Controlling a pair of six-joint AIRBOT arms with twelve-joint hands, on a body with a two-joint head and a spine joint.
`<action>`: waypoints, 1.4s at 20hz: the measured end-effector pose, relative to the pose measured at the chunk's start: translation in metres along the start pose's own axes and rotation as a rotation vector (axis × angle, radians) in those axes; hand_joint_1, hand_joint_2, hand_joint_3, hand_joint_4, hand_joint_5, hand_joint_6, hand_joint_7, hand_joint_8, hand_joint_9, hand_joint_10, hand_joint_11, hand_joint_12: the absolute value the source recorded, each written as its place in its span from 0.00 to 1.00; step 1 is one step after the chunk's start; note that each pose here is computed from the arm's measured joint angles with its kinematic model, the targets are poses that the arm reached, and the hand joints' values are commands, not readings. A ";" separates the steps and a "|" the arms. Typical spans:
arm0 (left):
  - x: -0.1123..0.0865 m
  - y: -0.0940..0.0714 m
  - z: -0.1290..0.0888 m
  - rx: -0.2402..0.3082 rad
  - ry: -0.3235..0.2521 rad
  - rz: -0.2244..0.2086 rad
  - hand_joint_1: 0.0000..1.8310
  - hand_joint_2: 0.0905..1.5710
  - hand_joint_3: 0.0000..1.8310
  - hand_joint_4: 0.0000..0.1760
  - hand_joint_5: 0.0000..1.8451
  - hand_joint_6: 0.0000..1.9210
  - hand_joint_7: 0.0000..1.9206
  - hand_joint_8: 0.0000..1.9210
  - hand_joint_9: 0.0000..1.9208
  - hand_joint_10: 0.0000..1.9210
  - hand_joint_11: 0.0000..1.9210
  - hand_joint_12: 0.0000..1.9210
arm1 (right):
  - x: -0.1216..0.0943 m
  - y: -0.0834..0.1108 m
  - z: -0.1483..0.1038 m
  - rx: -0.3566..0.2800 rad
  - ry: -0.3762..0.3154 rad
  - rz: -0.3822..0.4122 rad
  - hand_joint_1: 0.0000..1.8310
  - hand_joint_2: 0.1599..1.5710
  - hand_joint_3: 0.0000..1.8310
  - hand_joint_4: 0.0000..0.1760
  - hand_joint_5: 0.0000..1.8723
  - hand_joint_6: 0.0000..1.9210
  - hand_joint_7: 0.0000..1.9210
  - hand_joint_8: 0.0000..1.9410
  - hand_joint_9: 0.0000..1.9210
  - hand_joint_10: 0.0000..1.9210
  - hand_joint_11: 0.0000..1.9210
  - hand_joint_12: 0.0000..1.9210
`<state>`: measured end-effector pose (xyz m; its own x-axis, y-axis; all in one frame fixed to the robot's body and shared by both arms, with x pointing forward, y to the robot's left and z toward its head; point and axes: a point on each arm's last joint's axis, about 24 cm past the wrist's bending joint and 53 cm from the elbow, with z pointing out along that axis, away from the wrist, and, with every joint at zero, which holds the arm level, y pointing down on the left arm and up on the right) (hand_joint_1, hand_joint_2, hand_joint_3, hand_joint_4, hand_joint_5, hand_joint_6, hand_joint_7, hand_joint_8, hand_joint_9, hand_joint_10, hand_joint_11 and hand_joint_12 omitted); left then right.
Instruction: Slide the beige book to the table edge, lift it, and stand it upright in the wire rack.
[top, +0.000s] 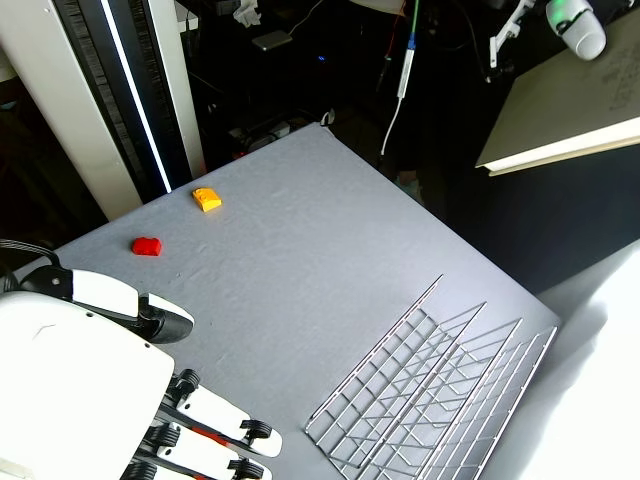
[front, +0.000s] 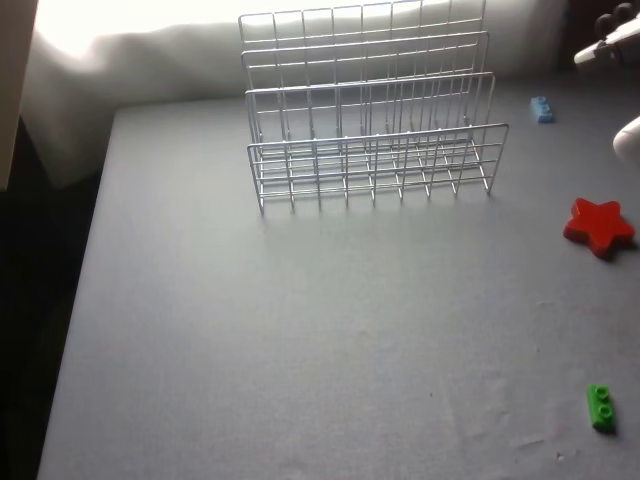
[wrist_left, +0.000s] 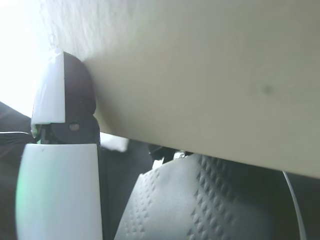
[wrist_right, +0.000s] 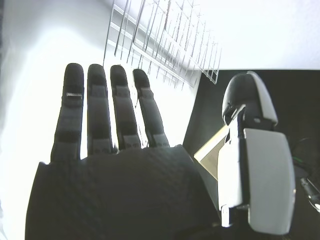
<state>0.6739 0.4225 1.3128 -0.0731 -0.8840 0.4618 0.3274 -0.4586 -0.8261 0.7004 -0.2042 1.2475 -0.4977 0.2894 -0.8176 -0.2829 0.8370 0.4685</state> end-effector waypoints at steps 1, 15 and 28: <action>0.001 -0.003 0.000 0.011 0.004 -0.022 0.81 0.71 0.00 0.00 0.46 0.53 0.39 0.68 0.42 0.69 0.47 0.74 | 0.000 -0.002 0.000 0.004 0.003 0.019 0.15 0.65 0.00 0.00 0.12 0.00 0.11 0.00 0.12 0.00 0.00 0.36; 0.061 -0.018 -0.010 0.128 0.225 -0.223 0.82 0.72 0.00 0.00 0.46 0.55 0.40 0.67 0.43 0.69 0.40 0.78 | 0.007 -0.009 -0.001 0.024 0.034 0.051 0.17 0.64 0.00 0.00 0.11 0.00 0.11 0.00 0.11 0.00 0.00 0.33; 0.150 0.029 0.020 0.197 0.518 -0.414 0.81 0.71 0.00 0.00 0.47 0.53 0.40 0.66 0.43 0.66 0.46 0.75 | 0.001 -0.014 -0.006 0.031 0.024 0.045 0.17 0.65 0.00 0.00 0.11 0.00 0.11 0.00 0.11 0.00 0.00 0.34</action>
<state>0.6913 0.2786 1.3649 -0.6534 -0.5917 0.4723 0.3371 -0.7859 -0.5183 0.6993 -0.2187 1.2418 -0.5289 0.3166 -0.7874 -0.2339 0.8375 0.4939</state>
